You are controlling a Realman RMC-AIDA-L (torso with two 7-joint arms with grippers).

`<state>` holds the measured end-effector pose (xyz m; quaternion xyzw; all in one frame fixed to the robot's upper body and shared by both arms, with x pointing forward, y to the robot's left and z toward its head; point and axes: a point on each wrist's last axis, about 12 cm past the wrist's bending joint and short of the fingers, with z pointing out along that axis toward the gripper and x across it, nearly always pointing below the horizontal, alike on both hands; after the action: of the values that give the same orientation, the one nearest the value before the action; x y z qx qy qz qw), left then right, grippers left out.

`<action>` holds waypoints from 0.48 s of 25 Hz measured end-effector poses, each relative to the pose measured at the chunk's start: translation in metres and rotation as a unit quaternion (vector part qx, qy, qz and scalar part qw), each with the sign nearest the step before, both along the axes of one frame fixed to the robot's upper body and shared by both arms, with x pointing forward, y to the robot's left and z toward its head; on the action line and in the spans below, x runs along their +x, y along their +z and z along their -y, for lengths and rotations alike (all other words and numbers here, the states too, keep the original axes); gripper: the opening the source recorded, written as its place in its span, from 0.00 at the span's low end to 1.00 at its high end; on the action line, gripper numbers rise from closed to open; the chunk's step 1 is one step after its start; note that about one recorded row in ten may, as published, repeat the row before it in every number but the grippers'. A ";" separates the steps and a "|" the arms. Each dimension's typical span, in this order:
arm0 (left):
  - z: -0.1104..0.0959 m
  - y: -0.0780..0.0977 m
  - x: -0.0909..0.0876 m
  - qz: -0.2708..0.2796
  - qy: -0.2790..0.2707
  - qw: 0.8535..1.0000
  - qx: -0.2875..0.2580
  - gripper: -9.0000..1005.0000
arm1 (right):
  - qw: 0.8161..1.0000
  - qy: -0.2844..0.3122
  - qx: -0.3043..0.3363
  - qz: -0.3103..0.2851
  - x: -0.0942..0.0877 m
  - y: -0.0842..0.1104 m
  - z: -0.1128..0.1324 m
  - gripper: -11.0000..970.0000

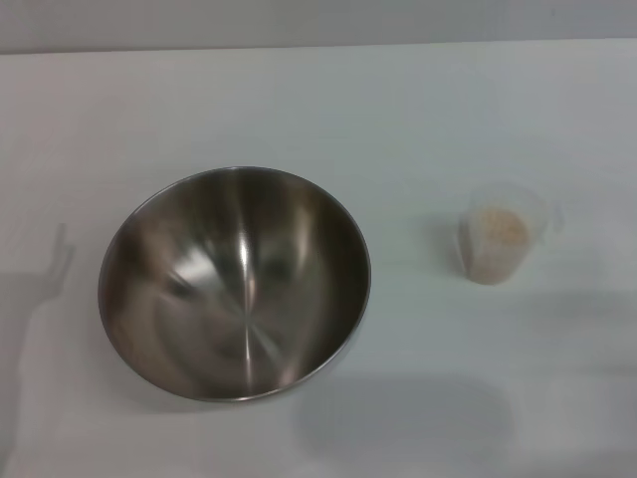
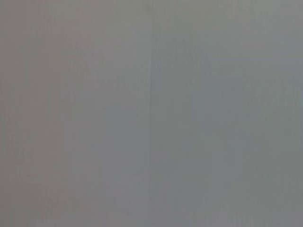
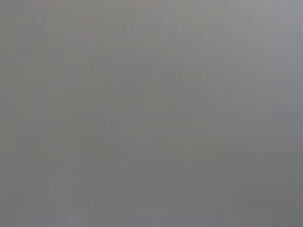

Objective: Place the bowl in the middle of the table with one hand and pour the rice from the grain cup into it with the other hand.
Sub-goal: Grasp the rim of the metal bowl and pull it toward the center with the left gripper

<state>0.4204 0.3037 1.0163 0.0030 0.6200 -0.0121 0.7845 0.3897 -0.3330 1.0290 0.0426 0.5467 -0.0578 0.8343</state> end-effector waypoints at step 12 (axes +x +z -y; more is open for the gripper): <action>0.009 0.015 0.021 0.033 -0.014 0.999 -0.003 0.83 | 1.000 0.000 -0.002 0.000 0.000 0.000 0.001 0.87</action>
<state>0.4417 0.2943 1.0310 0.0098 0.5940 -0.0243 0.8041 0.3896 -0.3344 1.0292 0.0409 0.5469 -0.0592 0.8341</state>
